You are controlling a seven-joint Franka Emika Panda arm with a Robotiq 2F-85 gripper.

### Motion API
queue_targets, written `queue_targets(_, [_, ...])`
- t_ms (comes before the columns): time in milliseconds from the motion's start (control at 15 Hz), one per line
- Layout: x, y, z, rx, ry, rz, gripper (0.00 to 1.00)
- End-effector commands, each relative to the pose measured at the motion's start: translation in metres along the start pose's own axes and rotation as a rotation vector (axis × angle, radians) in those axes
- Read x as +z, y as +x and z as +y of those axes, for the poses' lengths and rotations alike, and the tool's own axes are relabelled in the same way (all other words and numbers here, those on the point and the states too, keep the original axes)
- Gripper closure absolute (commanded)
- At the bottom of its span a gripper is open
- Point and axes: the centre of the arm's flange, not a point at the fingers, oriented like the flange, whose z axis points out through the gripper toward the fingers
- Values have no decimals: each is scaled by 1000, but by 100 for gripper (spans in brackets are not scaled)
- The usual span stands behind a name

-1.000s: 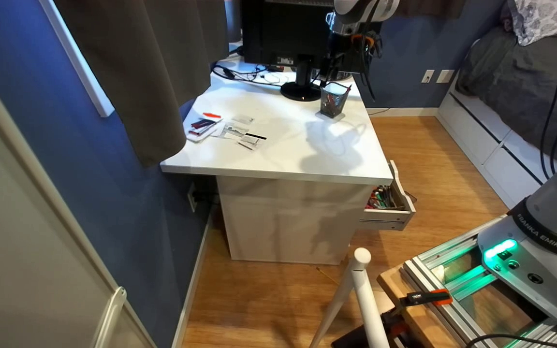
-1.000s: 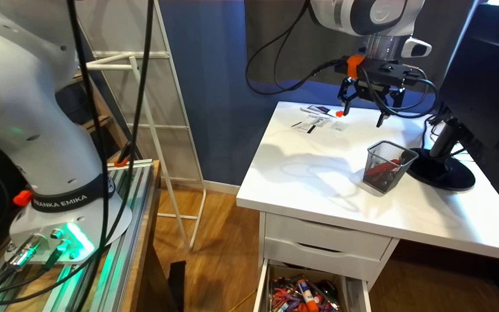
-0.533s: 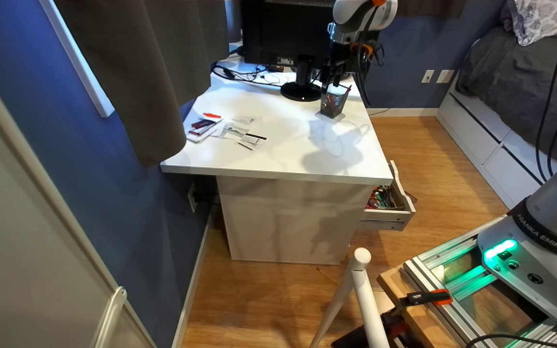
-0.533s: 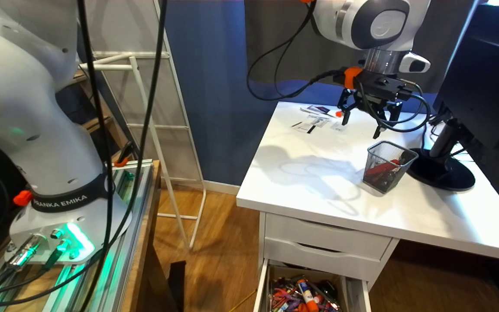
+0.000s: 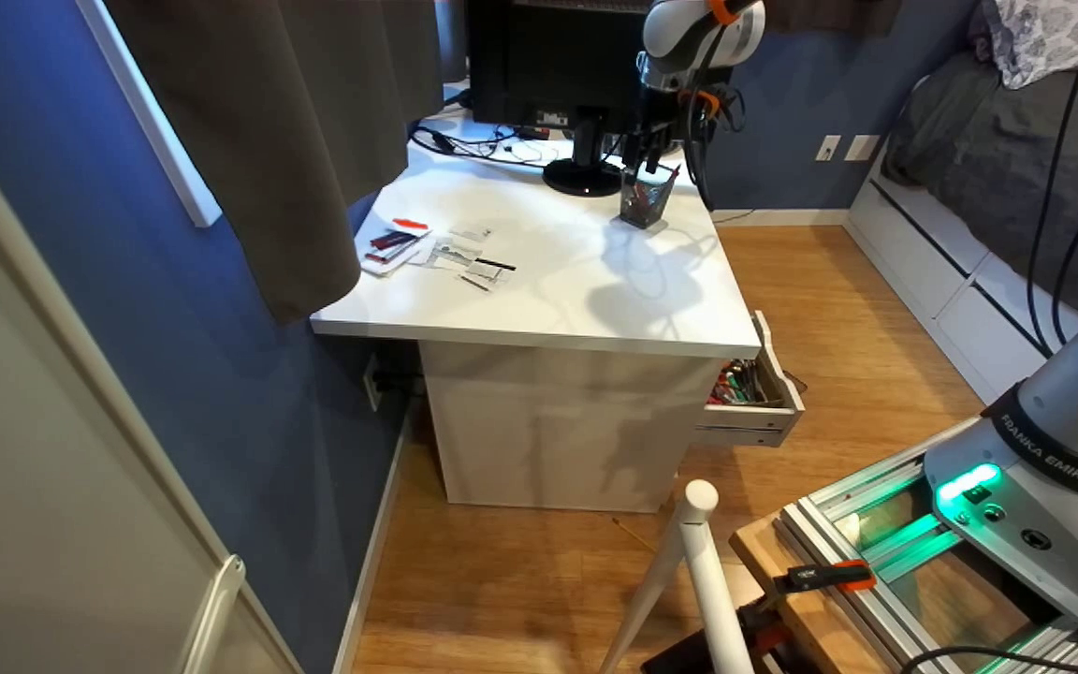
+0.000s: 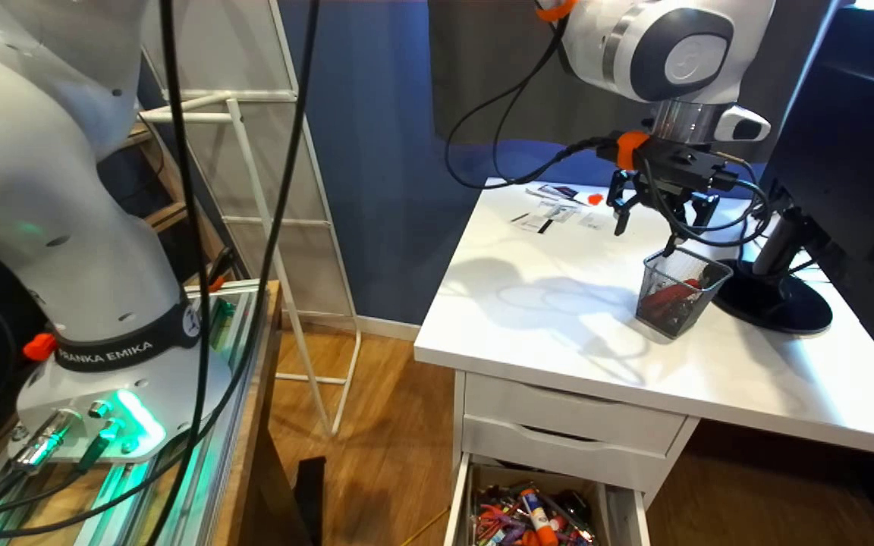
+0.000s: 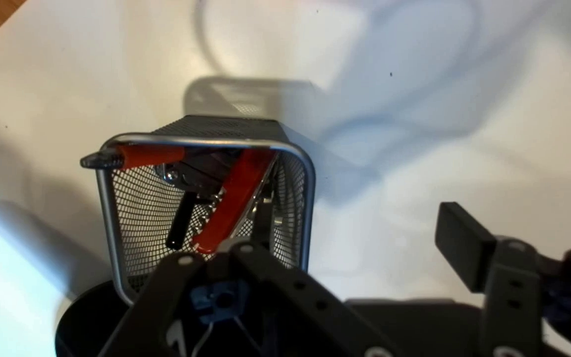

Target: Pick up the desktop pen and pencil basket and move it to the left

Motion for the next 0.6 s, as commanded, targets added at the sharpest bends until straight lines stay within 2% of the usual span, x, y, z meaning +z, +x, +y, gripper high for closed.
queue_targets(0, [9, 21, 9, -2, -26, 0, 39])
queue_targets(200, [17, 25, 12, -7, -30, -5, 49])
queue_targets(267, [19, 25, 12, -9, -30, -5, 66])
queue_targets(533, [26, 27, 15, -13, -27, -12, 95])
